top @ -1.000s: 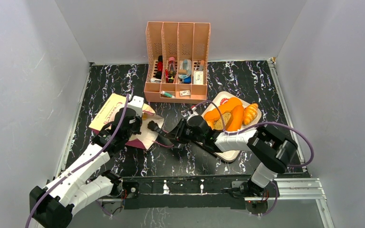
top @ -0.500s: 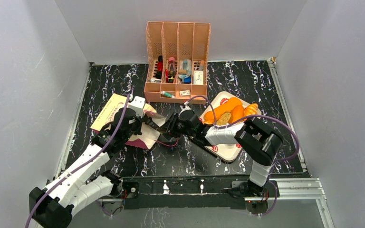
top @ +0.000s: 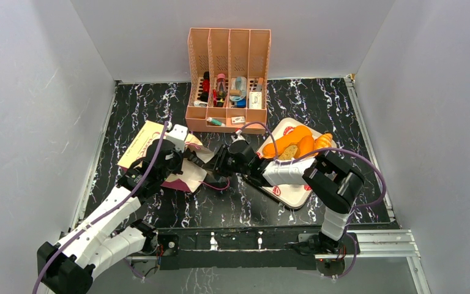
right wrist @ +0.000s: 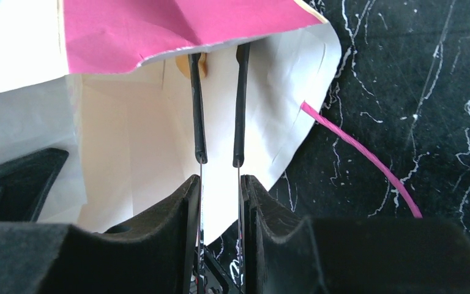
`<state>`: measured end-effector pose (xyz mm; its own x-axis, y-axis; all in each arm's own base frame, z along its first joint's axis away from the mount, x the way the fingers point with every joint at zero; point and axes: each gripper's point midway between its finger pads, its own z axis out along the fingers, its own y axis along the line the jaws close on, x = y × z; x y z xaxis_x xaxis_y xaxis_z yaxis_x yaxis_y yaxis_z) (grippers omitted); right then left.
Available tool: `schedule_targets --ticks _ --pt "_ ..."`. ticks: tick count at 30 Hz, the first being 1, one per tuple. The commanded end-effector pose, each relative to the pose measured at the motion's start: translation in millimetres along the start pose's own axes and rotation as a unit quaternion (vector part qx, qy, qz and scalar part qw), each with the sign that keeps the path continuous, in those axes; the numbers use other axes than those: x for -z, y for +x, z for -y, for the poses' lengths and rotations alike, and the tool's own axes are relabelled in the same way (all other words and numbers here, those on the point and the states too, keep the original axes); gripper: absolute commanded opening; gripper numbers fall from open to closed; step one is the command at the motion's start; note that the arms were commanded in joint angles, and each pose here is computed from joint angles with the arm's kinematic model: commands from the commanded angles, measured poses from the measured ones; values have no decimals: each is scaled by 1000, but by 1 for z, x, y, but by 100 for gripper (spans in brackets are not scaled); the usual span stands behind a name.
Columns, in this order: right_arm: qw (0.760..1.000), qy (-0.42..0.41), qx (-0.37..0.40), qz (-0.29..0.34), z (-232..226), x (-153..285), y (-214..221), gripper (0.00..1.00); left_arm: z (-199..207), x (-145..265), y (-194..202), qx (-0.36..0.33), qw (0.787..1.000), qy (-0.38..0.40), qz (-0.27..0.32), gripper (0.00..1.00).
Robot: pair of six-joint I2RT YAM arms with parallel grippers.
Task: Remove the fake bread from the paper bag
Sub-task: Take out the fake bread from the paper bag.
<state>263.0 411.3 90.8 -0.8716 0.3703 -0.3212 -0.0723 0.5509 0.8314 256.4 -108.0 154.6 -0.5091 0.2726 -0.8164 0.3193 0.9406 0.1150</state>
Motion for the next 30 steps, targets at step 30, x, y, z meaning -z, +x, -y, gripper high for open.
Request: schedule_targets --ticks 30 --pt "999 -39 -22 18 -28 -82 -25 26 21 5 -6 0 998 62 22 0"
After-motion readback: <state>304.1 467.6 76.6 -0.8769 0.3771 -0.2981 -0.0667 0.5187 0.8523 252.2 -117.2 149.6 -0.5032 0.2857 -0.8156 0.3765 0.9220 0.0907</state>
